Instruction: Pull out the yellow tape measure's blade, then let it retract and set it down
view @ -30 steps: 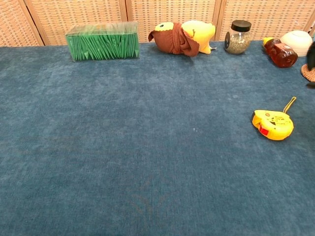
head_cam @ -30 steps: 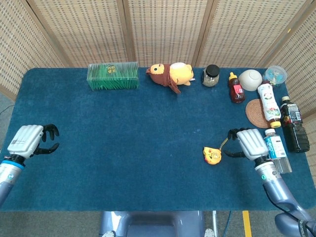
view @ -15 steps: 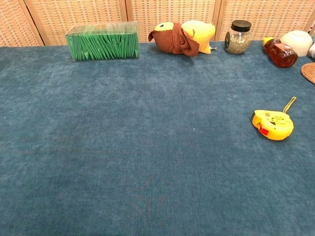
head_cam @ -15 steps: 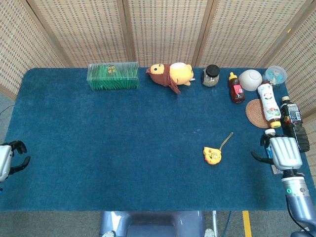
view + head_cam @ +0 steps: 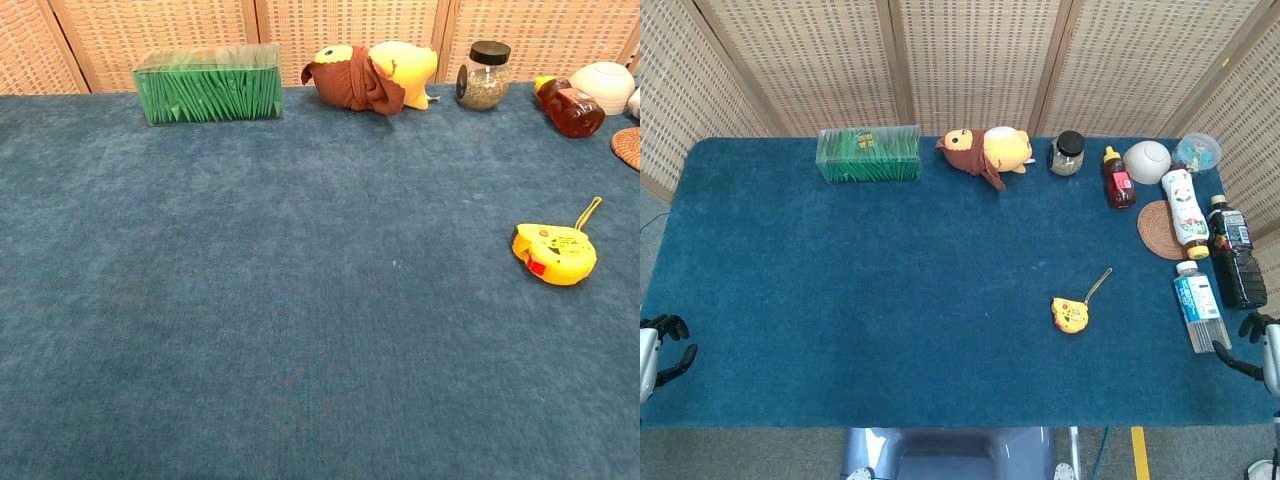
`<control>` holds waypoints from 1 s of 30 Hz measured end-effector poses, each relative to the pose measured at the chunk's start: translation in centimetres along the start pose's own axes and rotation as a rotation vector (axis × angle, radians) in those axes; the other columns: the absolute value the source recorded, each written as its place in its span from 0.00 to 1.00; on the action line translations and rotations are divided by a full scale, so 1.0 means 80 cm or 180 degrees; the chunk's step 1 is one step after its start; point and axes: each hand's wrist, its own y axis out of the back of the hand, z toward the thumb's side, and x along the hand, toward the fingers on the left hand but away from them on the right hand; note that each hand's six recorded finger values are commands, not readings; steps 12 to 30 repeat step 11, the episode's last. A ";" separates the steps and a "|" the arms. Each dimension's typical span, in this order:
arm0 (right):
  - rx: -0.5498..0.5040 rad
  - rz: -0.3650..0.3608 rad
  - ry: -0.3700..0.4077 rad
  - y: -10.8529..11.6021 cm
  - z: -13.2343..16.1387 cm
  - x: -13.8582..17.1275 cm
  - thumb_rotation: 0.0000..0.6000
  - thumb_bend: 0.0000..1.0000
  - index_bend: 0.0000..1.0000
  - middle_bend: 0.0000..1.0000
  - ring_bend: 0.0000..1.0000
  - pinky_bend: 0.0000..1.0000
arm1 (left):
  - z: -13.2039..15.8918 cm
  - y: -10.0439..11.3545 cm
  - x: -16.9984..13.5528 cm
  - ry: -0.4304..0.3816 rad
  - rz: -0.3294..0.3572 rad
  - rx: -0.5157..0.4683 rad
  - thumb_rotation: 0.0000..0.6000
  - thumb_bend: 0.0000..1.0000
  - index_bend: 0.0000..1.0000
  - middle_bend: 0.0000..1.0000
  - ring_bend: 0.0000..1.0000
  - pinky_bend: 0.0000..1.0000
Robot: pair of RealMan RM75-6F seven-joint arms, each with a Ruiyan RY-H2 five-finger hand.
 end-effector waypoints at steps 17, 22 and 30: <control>-0.0110 0.0033 0.0098 0.002 0.002 0.008 0.66 0.26 0.57 0.61 0.58 0.58 | 0.011 0.001 -0.002 -0.0043 -0.0059 -0.0027 1.00 0.28 0.54 0.55 0.53 0.60; -0.0110 0.0033 0.0098 0.002 0.002 0.008 0.66 0.26 0.57 0.61 0.58 0.58 | 0.011 0.001 -0.002 -0.0043 -0.0059 -0.0027 1.00 0.28 0.54 0.55 0.53 0.60; -0.0110 0.0033 0.0098 0.002 0.002 0.008 0.66 0.26 0.57 0.61 0.58 0.58 | 0.011 0.001 -0.002 -0.0043 -0.0059 -0.0027 1.00 0.28 0.54 0.55 0.53 0.60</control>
